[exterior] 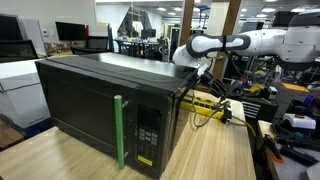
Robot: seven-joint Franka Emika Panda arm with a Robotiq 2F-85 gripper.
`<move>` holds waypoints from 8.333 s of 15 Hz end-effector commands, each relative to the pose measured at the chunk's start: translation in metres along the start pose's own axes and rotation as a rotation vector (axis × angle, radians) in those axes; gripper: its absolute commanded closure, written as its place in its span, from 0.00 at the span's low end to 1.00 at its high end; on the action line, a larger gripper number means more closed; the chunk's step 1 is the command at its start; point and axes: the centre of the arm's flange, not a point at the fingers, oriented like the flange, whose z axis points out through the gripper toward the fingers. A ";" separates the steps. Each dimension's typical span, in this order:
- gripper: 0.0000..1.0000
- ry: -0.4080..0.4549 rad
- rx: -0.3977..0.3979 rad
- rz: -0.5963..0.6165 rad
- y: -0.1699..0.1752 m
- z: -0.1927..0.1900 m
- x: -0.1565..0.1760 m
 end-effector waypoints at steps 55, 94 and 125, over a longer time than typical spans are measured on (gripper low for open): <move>0.93 0.235 -0.239 -0.004 -0.094 0.003 -0.092; 0.93 0.225 -0.237 -0.008 -0.099 -0.007 -0.085; 0.93 0.197 -0.228 0.024 -0.092 -0.013 -0.093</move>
